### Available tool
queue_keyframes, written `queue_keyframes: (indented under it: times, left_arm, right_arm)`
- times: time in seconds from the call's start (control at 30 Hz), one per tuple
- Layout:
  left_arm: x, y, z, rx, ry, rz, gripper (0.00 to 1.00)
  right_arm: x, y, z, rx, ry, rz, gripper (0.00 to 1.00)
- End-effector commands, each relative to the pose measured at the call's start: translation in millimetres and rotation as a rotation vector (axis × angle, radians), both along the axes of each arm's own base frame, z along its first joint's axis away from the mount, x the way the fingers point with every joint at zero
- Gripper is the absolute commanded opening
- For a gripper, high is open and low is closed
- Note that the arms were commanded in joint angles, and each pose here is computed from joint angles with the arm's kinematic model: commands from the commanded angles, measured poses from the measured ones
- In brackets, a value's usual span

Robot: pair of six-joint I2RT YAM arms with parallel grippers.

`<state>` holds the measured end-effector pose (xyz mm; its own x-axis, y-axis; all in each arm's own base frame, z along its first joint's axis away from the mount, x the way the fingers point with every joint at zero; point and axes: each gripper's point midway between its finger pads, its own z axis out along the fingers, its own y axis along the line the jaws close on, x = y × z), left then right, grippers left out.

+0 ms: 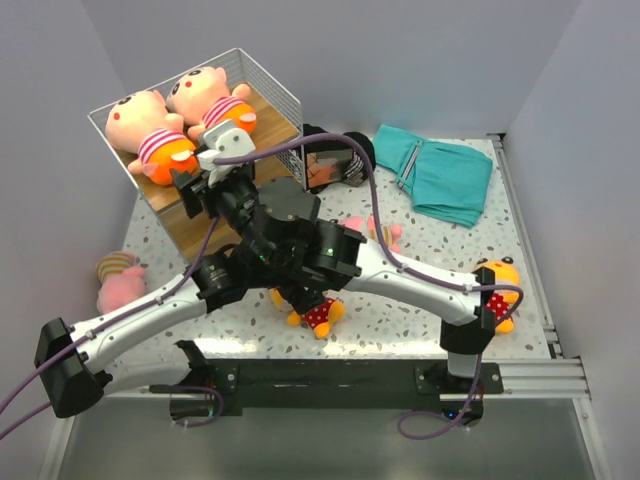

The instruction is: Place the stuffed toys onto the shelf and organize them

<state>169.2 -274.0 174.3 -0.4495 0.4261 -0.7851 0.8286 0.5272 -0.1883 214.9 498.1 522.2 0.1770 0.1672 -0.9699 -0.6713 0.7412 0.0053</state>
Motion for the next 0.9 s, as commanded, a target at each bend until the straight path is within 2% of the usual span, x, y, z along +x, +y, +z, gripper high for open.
queue_keyframes:
  times: [0.0,0.07,0.17,0.23,0.27,0.33,0.53,0.57,0.63,0.87]
  left_arm:
    - [3.6,-10.6,18.2,-0.041,-0.039,-0.031,1.0]
    - [4.5,-12.5,25.2,-0.058,-0.047,-0.03,1.0]
    - [1.4,-17.6,43.2,-0.12,-0.066,-0.05,1.0]
    - [1.1,-19.6,59.7,-0.167,-0.095,-0.055,1.0]
    - [2.0,-19.2,64.1,-0.179,-0.106,-0.049,1.0]
    - [6.2,-16.8,74.9,-0.207,-0.145,-0.023,1.0]
    - [10.5,-11.6,89.5,-0.255,-0.2,0.015,1.0]
    - [10.8,-11.7,89.3,-0.261,-0.202,0.018,1.0]
    - [12.8,-10.1,89.0,-0.267,-0.21,0.036,1.0]
    - [8.5,-5.6,85.6,-0.273,-0.209,0.035,1.0]
  right_arm:
    - [-25.0,-37.1,44.1,0.051,-0.009,0.095,0.66]
    - [-28.7,-46.2,38.8,0.02,0.01,0.103,0.64]
    - [-23.2,-80.1,36.2,-0.02,0.044,0.029,0.61]
    - [-18.0,-114.4,37.7,-0.026,0.05,-0.053,0.59]
    - [-12.6,-120.9,23.9,-0.07,0.047,-0.083,0.58]
    - [-9.1,-157.4,33.6,-0.046,0.045,-0.133,0.57]
    - [46.5,-258.2,7.2,-0.007,0.18,-0.344,0.55]
    - [64.7,-273.6,-13.5,-0.015,0.22,-0.411,0.55]
    - [76.2,-301.1,-35.0,-0.038,0.271,-0.484,0.55]
    - [103.2,-326.8,-158.8,-0.152,0.538,-0.539,0.53]
